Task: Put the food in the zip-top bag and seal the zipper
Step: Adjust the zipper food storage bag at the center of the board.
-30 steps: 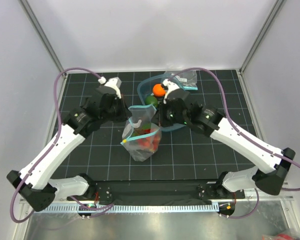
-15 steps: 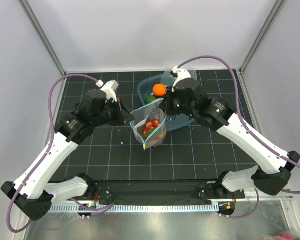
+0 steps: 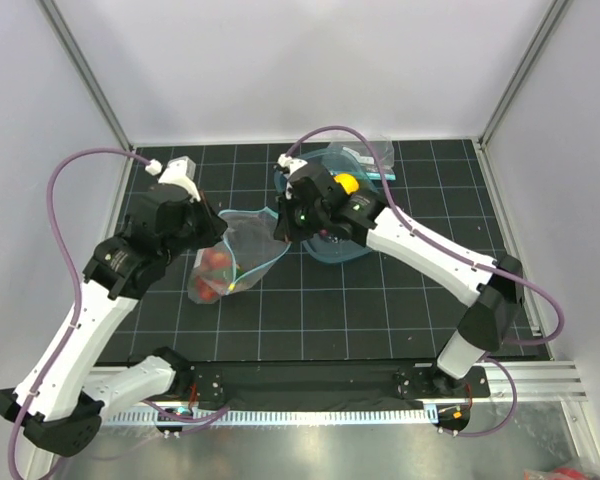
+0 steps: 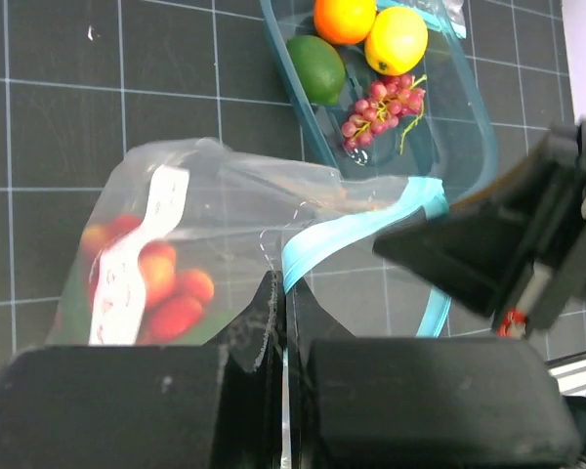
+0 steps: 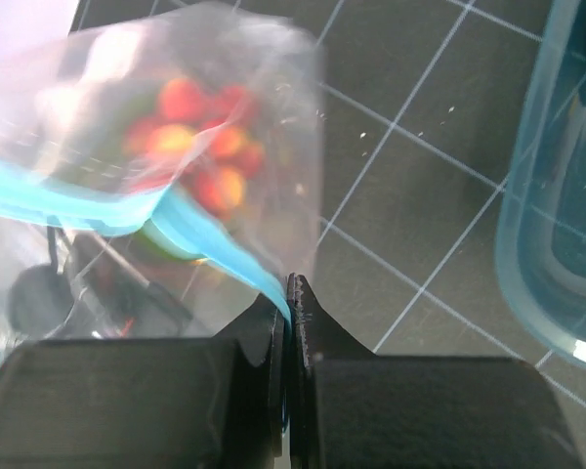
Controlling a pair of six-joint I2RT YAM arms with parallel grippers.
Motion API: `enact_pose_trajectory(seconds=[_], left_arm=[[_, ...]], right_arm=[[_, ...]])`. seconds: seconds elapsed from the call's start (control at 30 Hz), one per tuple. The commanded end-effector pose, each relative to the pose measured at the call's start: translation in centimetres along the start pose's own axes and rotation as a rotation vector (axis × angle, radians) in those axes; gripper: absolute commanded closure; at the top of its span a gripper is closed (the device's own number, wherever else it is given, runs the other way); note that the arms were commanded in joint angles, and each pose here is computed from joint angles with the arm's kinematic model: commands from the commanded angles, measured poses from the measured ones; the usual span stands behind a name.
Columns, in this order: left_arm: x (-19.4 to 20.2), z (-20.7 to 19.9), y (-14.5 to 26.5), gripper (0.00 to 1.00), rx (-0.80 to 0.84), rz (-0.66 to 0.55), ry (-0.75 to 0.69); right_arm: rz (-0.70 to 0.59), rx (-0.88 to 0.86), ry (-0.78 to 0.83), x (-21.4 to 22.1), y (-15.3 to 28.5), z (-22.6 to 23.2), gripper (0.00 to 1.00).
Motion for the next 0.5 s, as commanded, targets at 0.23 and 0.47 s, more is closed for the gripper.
enact_pose_trajectory(seconds=[0.23,0.47], left_arm=[[-1.0,-1.5,-4.9,1.0,-0.018,0.019,-0.074],[-2.9,-2.3,-9.5,1.0,-0.146,0.034,-0.129]], right_arm=[[-0.071,-0.081,-0.037,-6.2,-2.1,-4.5,0.78],[-0.132,-0.137,-0.061,-8.0,-2.4,-6.1,0.35]])
Point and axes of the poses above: each gripper's point midway between its finger pads, its own y axis back along the fingers, its own z axis along the line the jaws close on, x = y × z, the point moved 9 cm from there along y, back along the fingers, and after that the axes turned 4 degrees about y, right-handed, at the moved point
